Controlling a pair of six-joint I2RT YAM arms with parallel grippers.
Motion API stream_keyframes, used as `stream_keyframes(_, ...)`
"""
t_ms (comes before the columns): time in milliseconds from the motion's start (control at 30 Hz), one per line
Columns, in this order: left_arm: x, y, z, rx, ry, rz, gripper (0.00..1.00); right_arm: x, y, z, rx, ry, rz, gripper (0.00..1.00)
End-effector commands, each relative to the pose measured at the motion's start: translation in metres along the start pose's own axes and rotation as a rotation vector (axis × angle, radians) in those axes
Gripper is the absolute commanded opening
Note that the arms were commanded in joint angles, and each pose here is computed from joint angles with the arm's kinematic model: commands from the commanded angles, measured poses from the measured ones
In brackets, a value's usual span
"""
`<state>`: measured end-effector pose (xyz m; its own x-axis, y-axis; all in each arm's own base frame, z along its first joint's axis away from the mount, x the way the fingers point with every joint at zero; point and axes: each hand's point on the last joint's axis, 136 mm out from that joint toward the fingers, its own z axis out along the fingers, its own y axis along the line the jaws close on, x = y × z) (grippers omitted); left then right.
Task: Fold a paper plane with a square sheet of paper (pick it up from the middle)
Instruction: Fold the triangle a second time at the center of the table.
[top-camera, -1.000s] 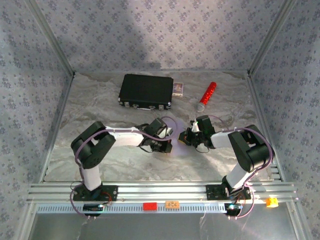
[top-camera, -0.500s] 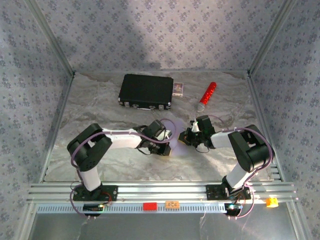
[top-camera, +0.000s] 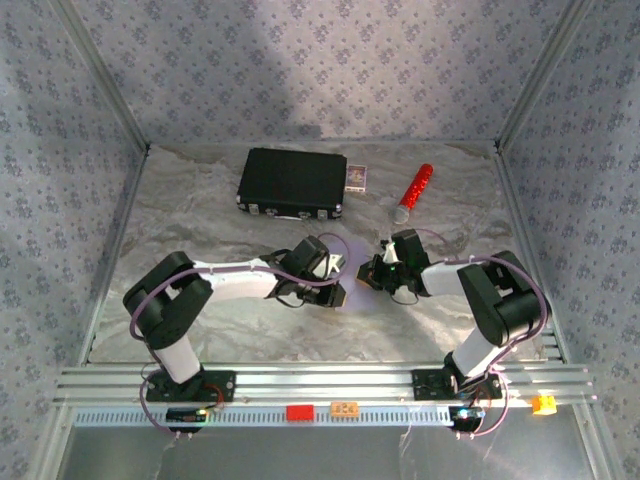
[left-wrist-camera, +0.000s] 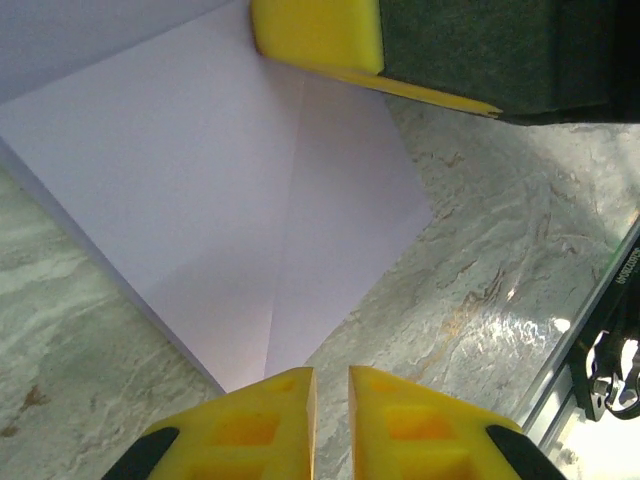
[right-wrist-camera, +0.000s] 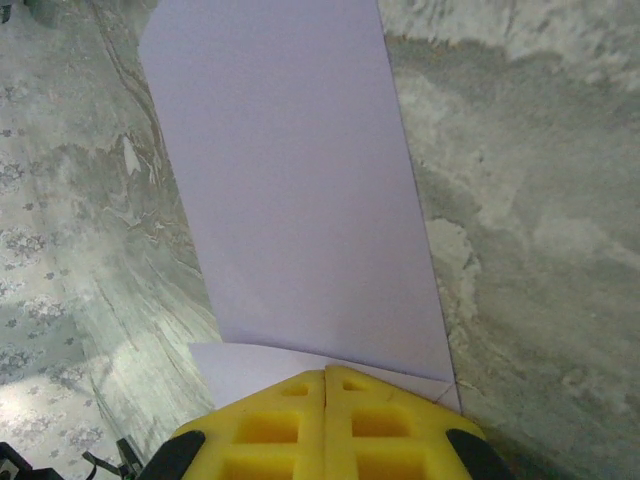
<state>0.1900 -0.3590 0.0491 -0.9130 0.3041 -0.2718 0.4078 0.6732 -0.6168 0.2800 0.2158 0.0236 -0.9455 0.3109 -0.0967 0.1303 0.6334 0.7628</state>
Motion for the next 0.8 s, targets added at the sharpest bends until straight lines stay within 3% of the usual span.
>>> stream_keyframes(0,0.002,0.000,0.004,0.007,0.009,-0.010,0.11,-0.003,0.012,-0.004,-0.007,-0.011,-0.032,0.08)
stream_keyframes(400,0.021,0.022,0.027,-0.034,0.099,-0.058,0.03,0.011,0.019,-0.004,-0.019,0.022,-0.055,0.09)
stream_keyframes(767,0.024,0.028,0.026,-0.067,0.105,-0.063,0.00,0.030,0.026,0.003,-0.039,0.080,-0.080,0.06)
